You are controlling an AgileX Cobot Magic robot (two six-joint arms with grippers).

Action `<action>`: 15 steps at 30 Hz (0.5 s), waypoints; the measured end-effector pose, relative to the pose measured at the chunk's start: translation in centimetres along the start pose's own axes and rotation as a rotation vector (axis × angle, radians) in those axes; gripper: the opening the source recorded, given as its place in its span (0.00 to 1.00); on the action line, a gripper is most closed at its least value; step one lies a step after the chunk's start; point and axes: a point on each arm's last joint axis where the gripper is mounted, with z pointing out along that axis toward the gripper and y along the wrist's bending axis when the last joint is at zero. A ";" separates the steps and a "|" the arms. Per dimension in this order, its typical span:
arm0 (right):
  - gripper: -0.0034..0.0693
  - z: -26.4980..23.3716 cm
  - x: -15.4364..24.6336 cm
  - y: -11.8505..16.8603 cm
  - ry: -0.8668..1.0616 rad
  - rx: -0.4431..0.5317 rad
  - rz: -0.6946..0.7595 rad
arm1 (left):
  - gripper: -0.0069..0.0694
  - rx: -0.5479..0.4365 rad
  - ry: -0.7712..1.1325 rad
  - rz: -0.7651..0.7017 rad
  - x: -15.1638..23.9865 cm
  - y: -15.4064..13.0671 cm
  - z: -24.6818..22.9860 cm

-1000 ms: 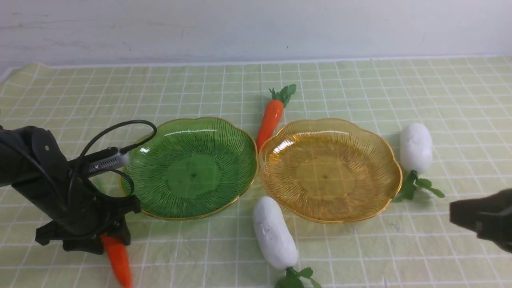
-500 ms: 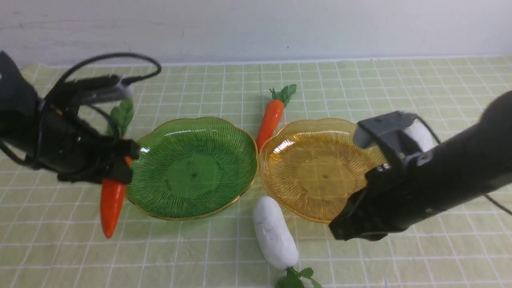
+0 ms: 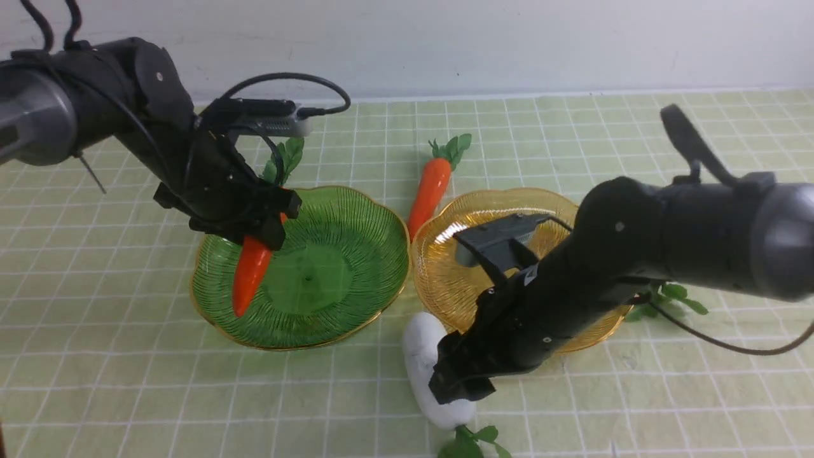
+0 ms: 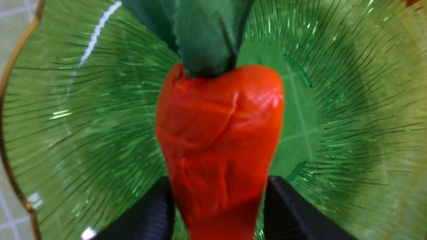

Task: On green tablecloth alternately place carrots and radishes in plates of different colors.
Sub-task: 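Pick up the carrot and put it on the nearest plate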

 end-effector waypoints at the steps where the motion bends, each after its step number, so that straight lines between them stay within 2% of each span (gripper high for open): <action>1: 0.81 0.4 0.0 -0.1 0.007 -0.002 0.005 | 0.61 0.002 0.016 0.001 0.0 0.0 0.4; 5: 0.80 1.5 -0.4 -0.3 0.021 -0.011 0.026 | 0.77 -0.011 0.062 -0.039 0.2 0.2 1.0; 8: 0.67 1.7 -0.3 -0.3 0.036 -0.023 0.041 | 0.80 -0.034 0.065 -0.077 -0.1 0.3 0.6; 10: 0.64 1.6 -0.2 -0.1 0.061 -0.039 0.041 | 0.74 -0.046 0.065 -0.093 -0.7 0.2 -0.3; 11: 0.64 1.3 0.0 0.1 0.079 -0.047 0.036 | 0.66 -0.047 0.059 -0.099 -1.2 0.1 -1.0; 13: 0.65 -0.1 0.3 0.8 0.117 -0.074 0.014 | 0.37 -0.041 0.016 -0.083 -2.7 -0.6 -3.2; 14: 0.65 -1.1 0.4 1.2 0.124 -0.086 0.001 | 0.26 -0.038 -0.008 -0.063 -3.3 -1.1 -4.2; 15: 0.65 -2.1 0.4 1.6 0.123 -0.096 -0.011 | 0.21 -0.030 -0.022 -0.047 -3.7 -1.6 -4.8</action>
